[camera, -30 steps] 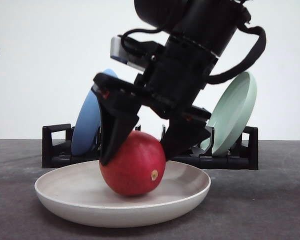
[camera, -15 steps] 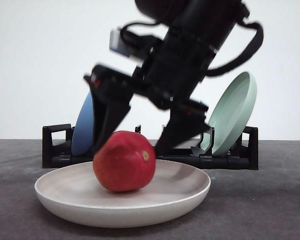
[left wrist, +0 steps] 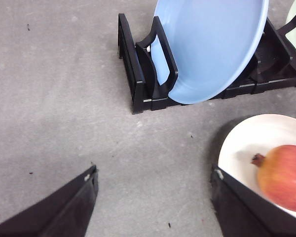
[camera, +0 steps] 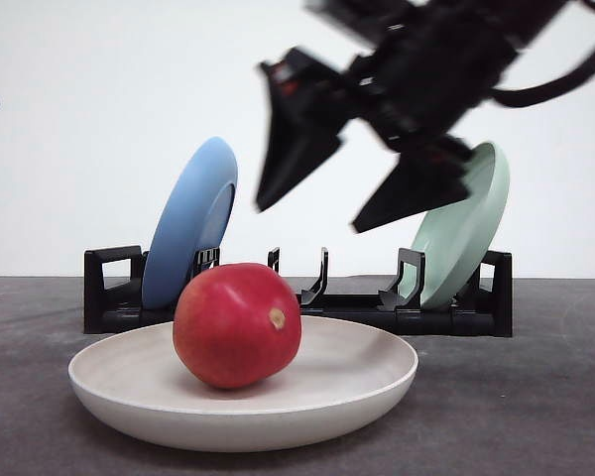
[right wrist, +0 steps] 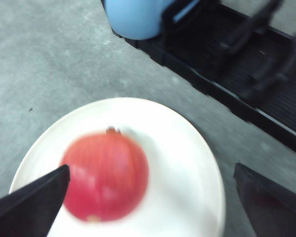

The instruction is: Place pomegranate in white plate

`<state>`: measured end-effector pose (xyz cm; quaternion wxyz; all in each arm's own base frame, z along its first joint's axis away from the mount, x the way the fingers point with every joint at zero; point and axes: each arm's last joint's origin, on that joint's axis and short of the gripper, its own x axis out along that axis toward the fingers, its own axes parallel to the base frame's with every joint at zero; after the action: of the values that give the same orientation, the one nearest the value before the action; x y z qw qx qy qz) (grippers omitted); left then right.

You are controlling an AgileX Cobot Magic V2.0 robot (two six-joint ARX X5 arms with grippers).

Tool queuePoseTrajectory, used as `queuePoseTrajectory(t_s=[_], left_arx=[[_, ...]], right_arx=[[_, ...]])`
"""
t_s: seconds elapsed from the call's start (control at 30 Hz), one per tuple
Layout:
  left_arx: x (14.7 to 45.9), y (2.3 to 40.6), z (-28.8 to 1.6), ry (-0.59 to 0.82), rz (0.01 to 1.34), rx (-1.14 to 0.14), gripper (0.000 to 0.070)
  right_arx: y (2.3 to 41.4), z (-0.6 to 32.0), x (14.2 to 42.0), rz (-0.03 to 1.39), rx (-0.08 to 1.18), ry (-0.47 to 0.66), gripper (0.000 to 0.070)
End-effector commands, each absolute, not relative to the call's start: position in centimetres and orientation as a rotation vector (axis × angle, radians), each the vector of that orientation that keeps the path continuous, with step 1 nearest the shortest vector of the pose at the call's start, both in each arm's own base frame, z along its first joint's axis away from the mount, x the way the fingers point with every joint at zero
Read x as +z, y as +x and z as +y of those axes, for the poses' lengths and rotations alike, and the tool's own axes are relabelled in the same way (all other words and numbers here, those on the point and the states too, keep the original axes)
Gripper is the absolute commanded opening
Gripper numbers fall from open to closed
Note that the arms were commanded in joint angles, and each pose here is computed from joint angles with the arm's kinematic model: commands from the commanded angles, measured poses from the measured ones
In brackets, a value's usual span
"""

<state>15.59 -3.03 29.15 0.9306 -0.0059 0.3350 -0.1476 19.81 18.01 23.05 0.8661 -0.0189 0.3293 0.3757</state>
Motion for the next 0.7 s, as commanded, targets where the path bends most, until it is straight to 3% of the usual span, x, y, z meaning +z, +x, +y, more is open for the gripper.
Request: queuePoseTrajectory(t_s=[0.0,0.4,0.67], left_arx=[[29.5,15.8,-3.1,-0.013,0.673,-0.305,0.0418],[29.4,15.8,-3.1,-0.013,0.675,-0.305,0.0418],[29.4,15.8,-3.1,-0.014,0.675,-0.305,0.0418]], right_arx=[[19.7,17.3,23.1,0.669,0.789,-0.035,0.0673],[17.9,9.8,22.8,0.666,0.590,0.052,0.0672],[17.1,6.9,23.0,0.684,0.472,0.084,0.0672]])
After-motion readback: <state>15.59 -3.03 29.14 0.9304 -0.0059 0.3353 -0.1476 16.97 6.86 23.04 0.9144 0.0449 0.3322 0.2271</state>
